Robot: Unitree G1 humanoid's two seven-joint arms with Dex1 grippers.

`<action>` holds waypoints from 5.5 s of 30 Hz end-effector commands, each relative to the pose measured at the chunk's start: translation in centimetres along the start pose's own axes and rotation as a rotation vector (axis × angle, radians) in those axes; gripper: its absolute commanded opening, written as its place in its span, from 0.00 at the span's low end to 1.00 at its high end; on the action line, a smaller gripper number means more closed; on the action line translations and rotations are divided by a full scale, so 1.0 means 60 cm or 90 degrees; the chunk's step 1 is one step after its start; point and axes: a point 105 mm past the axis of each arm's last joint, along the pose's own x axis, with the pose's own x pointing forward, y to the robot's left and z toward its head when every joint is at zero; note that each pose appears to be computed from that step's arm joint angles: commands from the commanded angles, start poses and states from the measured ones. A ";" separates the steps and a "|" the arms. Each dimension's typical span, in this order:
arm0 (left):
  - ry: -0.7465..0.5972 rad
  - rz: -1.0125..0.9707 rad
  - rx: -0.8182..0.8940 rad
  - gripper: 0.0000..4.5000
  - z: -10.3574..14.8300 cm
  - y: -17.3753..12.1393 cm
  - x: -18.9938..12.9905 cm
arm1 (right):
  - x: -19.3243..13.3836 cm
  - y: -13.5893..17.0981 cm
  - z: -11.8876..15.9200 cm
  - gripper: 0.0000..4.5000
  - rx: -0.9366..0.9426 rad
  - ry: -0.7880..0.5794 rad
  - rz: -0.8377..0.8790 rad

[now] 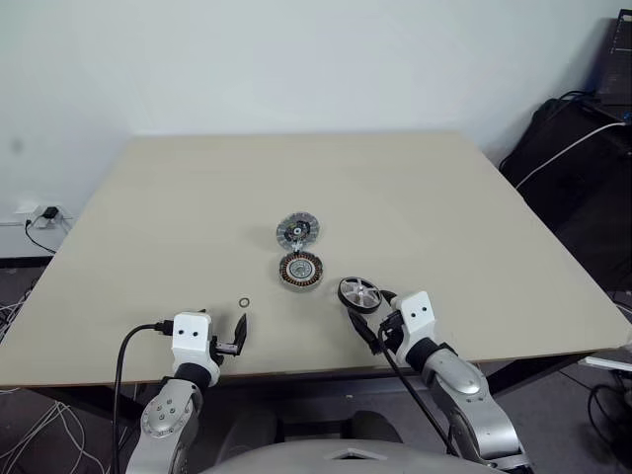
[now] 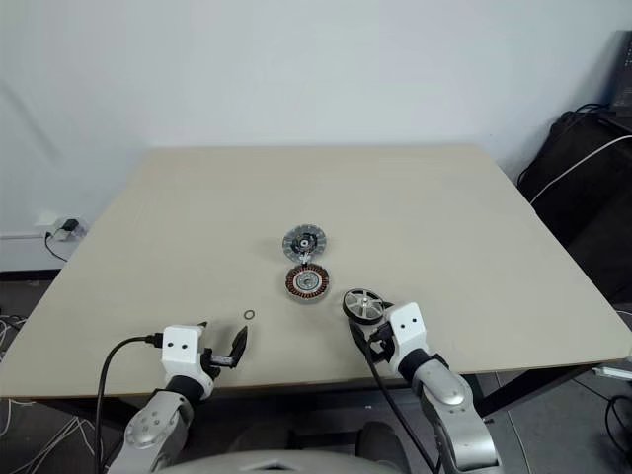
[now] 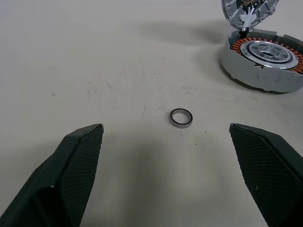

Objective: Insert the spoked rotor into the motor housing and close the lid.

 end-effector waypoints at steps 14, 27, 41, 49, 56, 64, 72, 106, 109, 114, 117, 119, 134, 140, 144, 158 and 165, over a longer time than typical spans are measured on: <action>-0.017 0.027 0.011 1.00 0.027 0.008 0.023 | 0.007 -0.003 0.014 0.99 -0.010 -0.029 -0.014; 0.027 -0.019 0.050 1.00 0.025 0.004 0.099 | 0.016 0.007 0.024 0.99 -0.005 -0.041 -0.009; 0.109 -0.097 0.093 1.00 -0.018 -0.030 0.123 | 0.011 0.009 0.025 0.99 0.001 -0.044 -0.022; 0.170 -0.072 0.093 0.58 -0.054 -0.012 0.098 | 0.011 0.010 0.026 1.00 0.003 -0.044 -0.027; 0.181 -0.058 0.100 0.15 -0.059 -0.004 0.085 | 0.013 0.009 0.027 1.00 0.003 -0.044 -0.026; 0.011 -0.090 0.030 0.15 0.058 -0.041 0.110 | 0.015 0.008 0.026 1.00 0.004 -0.041 -0.027; -0.050 -0.189 0.041 0.15 0.121 -0.121 0.168 | 0.023 0.010 0.030 1.00 0.003 -0.050 -0.029; -0.104 -0.272 0.048 0.35 0.157 -0.184 0.190 | 0.017 0.012 0.049 0.96 0.021 -0.066 -0.044; -0.120 -0.266 0.044 0.14 0.161 -0.175 0.164 | 0.024 0.017 0.051 0.80 0.026 -0.065 -0.028; -0.133 -0.237 0.046 0.00 0.148 -0.147 0.117 | 0.044 0.019 0.048 0.43 0.024 -0.041 -0.016; -0.161 -0.187 0.050 0.00 0.138 -0.118 0.089 | 0.065 0.025 0.052 0.20 -0.008 -0.019 -0.004; -0.169 -0.148 0.041 0.00 0.126 -0.097 0.073 | 0.082 0.035 0.057 0.06 -0.021 -0.007 0.014; -0.103 -0.033 0.002 0.00 0.033 -0.042 0.005 | 0.182 0.120 0.080 0.00 -0.084 0.057 0.163; -0.100 -0.030 -0.038 0.00 0.028 -0.046 0.006 | 0.204 0.114 0.080 0.00 -0.076 0.073 0.154; -0.098 -0.038 -0.042 0.00 0.028 -0.051 0.009 | 0.211 0.110 0.081 0.00 -0.081 0.078 0.150; -0.094 -0.057 -0.040 0.00 0.028 -0.058 0.013 | 0.221 0.109 0.086 0.00 -0.075 0.073 0.146; -0.086 -0.058 -0.043 0.00 0.024 -0.060 0.014 | 0.219 0.122 0.092 0.00 -0.073 0.064 0.172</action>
